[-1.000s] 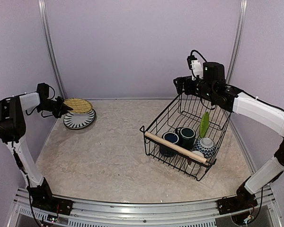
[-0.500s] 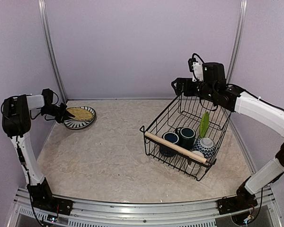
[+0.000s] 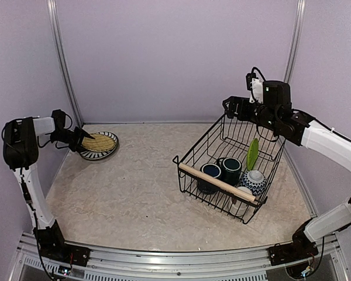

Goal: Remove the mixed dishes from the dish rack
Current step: Place the plate on the plate.

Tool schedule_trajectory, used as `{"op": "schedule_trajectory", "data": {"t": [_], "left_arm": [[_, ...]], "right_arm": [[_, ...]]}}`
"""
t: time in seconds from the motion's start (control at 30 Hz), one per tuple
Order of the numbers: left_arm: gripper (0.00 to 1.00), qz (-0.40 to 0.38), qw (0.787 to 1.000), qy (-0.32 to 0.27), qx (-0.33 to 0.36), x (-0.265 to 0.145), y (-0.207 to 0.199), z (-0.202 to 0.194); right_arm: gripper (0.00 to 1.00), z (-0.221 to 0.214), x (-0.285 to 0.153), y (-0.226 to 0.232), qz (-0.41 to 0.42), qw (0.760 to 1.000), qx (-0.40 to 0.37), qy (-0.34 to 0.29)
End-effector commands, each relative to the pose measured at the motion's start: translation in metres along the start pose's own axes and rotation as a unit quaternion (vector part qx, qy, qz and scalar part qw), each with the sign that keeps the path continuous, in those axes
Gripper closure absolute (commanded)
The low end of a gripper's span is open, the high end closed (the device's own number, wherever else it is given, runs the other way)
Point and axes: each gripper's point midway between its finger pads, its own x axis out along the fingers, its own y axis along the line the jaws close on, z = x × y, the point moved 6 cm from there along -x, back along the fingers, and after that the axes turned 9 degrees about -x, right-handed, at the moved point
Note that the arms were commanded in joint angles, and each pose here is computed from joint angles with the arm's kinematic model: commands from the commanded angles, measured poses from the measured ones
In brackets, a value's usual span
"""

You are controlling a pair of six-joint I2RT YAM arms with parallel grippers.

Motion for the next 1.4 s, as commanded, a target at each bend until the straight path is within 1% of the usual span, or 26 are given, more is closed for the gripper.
{"op": "schedule_trajectory", "data": {"t": [0.0, 0.13, 0.23, 0.37, 0.47, 0.63, 0.87, 0.93, 1.13, 1.3, 1.37], "left_arm": [[0.35, -0.02, 0.999, -0.02, 0.022, -0.026, -0.022, -0.008], [0.2, -0.02, 0.999, -0.034, 0.027, -0.035, -0.027, -0.01], [0.15, -0.012, 0.999, -0.04, 0.026, -0.039, -0.026, -0.011], [0.14, -0.013, 0.998, -0.051, 0.029, -0.044, -0.029, -0.012], [0.12, -0.003, 0.996, -0.078, 0.04, -0.054, -0.03, -0.013], [0.12, -0.001, 0.993, -0.105, 0.055, -0.067, -0.035, -0.017], [0.11, -0.005, 0.991, -0.119, 0.062, -0.076, -0.038, -0.02], [0.11, -0.017, 0.991, -0.115, 0.068, -0.077, -0.042, -0.024], [0.1, -0.023, 0.984, -0.123, 0.127, -0.082, -0.061, -0.049], [0.08, -0.026, 0.969, -0.136, 0.205, -0.087, -0.085, -0.089], [0.08, -0.037, 0.96, -0.134, 0.244, -0.089, -0.097, -0.111]], "right_arm": [[0.0, 0.005, 0.001, -0.004, -0.008, 1.0, 0.009, 0.004], [0.0, 0.001, 0.006, -0.005, -0.013, 1.0, 0.014, 0.013], [0.0, 0.001, 0.009, -0.005, -0.016, 1.0, 0.018, 0.016], [0.0, 0.0, 0.013, -0.003, -0.01, 1.0, 0.019, 0.02], [0.0, 0.001, 0.014, -0.003, -0.012, 0.999, 0.022, 0.021], [0.0, 0.002, 0.013, -0.004, -0.016, 0.999, 0.02, 0.023], [0.0, 0.005, 0.011, -0.006, -0.021, 0.999, 0.02, 0.027], [0.0, 0.004, 0.011, -0.005, -0.018, 0.999, 0.019, 0.029], [0.0, -0.004, 0.012, -0.01, -0.039, 0.997, 0.016, 0.057], [0.0, -0.015, 0.011, -0.014, -0.061, 0.993, 0.009, 0.104], [0.0, -0.022, 0.01, -0.021, -0.09, 0.987, 0.008, 0.13]]}}
